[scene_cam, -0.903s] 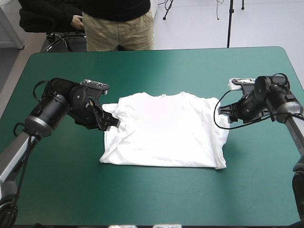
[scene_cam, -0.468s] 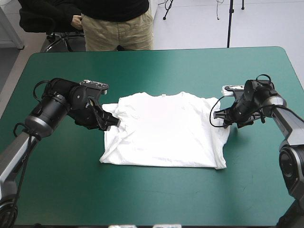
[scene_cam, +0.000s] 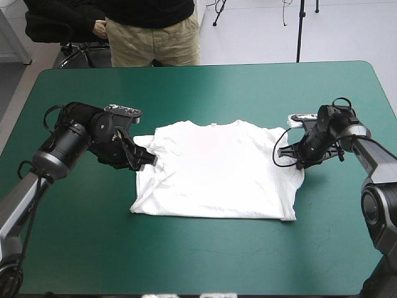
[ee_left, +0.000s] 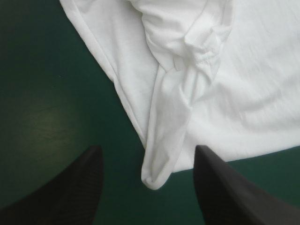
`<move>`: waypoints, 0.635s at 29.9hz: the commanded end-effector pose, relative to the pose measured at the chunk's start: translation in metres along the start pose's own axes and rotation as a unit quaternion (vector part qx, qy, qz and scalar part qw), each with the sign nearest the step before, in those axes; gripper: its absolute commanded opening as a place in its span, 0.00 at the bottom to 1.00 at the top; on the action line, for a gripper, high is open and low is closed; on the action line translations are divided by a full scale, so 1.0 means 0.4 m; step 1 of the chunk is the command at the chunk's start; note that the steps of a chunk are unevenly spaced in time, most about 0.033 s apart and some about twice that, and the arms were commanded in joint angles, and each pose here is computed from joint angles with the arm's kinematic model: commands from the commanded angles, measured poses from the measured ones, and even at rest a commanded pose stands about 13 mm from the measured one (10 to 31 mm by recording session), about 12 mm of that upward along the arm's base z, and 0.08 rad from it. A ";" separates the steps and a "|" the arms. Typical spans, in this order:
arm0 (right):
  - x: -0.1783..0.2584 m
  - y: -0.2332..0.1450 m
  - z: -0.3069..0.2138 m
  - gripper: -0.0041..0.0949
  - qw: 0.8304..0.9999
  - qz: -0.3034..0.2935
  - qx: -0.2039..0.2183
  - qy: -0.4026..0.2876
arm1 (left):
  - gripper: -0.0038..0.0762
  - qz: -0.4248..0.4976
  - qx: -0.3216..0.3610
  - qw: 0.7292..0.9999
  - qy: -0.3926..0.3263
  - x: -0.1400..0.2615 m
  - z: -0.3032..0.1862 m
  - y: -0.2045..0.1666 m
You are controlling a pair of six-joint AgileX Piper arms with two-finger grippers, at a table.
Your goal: Fold the cloth
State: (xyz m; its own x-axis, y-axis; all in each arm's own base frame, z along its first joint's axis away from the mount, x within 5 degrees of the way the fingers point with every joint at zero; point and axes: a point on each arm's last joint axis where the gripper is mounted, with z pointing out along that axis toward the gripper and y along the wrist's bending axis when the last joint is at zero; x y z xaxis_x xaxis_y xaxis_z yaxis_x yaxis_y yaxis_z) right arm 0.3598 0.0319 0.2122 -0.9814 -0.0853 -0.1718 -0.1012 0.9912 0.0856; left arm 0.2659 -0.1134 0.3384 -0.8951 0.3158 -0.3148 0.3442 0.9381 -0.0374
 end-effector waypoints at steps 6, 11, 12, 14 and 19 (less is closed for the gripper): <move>-0.038 0.016 -0.145 0.02 0.996 -0.009 -0.011 -0.083 | 0.57 -0.005 0.005 1.000 -0.023 0.008 -0.049 -0.004; -0.072 0.057 -0.243 0.02 0.989 -0.021 -0.053 -0.136 | 0.57 -0.005 0.005 1.000 -0.023 0.008 -0.049 -0.004; -0.077 0.071 -0.257 0.02 0.987 -0.029 -0.062 -0.143 | 0.57 -0.007 0.005 1.000 -0.023 0.008 -0.049 -0.004; -0.081 0.111 -0.274 0.02 0.984 -0.051 -0.078 -0.151 | 0.57 -0.009 0.005 1.000 -0.023 0.008 -0.049 -0.003; -0.076 0.214 -0.251 0.02 0.980 -0.098 -0.099 -0.139 | 0.57 -0.009 0.005 1.000 -0.024 0.008 -0.049 -0.003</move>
State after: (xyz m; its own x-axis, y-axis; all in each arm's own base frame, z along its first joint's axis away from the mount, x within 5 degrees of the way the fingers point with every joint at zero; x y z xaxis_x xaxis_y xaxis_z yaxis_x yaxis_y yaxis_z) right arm 0.3721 0.0900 0.3006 -0.9021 -0.1832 -0.3907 -0.2760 0.9410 0.1959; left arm 0.2659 -0.1134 0.3384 -0.8975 0.3090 -0.3146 0.3377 0.9404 -0.0397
